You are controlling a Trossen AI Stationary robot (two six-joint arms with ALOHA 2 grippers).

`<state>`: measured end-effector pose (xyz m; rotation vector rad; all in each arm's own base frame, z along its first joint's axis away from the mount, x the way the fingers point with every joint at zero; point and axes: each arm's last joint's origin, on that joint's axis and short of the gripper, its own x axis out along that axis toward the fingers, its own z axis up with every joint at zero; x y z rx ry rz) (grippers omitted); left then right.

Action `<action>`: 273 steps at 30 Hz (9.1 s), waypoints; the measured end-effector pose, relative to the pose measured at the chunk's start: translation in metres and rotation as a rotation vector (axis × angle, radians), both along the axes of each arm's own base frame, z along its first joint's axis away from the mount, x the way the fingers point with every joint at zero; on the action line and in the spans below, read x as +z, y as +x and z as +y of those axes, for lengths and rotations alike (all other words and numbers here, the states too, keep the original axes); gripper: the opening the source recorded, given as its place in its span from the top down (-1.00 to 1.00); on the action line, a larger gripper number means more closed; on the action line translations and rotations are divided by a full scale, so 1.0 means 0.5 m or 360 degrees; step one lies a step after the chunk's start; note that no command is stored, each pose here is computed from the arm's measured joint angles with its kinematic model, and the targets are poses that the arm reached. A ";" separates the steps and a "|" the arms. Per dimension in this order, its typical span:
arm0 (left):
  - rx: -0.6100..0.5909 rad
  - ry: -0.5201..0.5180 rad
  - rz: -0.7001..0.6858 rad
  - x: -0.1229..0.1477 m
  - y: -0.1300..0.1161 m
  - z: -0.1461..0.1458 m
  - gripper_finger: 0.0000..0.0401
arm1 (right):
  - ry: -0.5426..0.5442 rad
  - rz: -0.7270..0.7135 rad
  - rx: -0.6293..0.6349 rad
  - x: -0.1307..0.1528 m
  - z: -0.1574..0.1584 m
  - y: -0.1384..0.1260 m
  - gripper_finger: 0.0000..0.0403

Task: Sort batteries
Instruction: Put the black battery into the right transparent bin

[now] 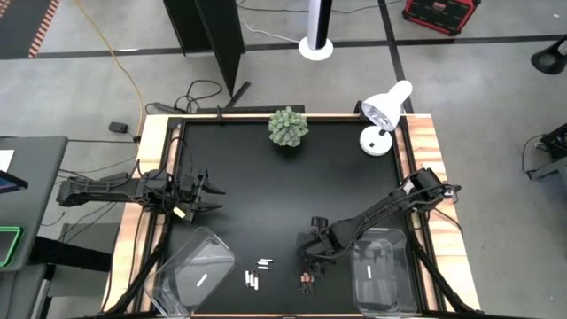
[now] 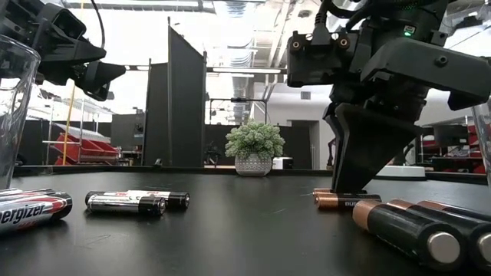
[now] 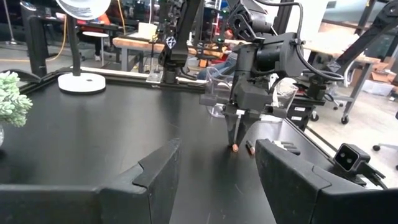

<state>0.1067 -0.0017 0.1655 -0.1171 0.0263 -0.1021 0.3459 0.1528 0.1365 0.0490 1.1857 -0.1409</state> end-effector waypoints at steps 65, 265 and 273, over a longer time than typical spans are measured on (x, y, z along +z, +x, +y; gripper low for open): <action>0.0000 -0.0007 -0.0001 0.000 0.000 0.000 0.00 | -0.0021 -0.0016 0.0058 0.096 -0.006 -0.020 0.91; 0.0157 0.0050 0.0141 -0.017 -0.001 0.006 0.00 | 0.0123 0.0153 0.0120 0.059 0.071 0.048 0.18; 0.0156 0.0074 0.0139 -0.017 -0.001 0.006 0.00 | 0.0047 0.0244 0.0048 0.023 0.078 0.040 0.23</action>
